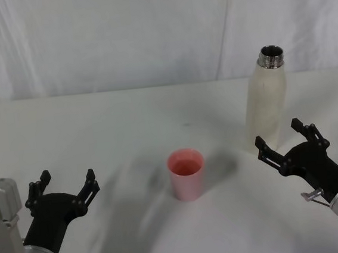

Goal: Grasp the thermos with one hand and pour water into the cup lid.

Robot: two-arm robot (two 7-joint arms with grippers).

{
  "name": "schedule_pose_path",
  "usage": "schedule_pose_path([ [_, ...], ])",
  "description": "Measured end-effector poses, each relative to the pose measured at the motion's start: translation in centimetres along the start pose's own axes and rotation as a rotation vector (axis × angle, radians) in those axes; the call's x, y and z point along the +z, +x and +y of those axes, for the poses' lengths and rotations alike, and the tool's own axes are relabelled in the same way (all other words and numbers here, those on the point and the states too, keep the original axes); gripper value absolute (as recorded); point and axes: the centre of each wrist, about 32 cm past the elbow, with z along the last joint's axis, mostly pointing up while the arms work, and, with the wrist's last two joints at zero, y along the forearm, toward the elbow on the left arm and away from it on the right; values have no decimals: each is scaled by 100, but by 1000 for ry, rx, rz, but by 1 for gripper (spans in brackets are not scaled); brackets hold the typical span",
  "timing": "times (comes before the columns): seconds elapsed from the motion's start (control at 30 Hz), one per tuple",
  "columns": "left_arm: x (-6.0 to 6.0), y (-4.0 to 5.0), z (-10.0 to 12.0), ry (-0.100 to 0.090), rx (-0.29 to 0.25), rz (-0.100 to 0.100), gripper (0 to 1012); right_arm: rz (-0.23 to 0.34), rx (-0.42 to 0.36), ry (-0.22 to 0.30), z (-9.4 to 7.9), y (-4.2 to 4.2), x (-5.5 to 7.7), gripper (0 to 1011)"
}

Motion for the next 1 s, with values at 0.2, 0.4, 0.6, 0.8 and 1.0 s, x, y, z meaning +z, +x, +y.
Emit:
schedule_pose_path([
  [0.2, 0, 0, 0, 0, 0, 0, 1001, 6, 5, -5, -12, -9, -9, 1001],
  [0.4, 0, 0, 0, 0, 0, 0, 1001, 9, 11, -2, -1, -20, -3, 1001],
  [0.6, 0, 0, 0, 0, 0, 0, 1001, 11, 23, 1, 24, -29, 2, 1001],
  [0.8, 0, 0, 0, 0, 0, 0, 1001, 15, 26, -1, 29, -33, -3, 1001],
  [1.0, 0, 0, 0, 0, 0, 0, 1001, 14, 25, -1, 28, -32, -4, 1001],
])
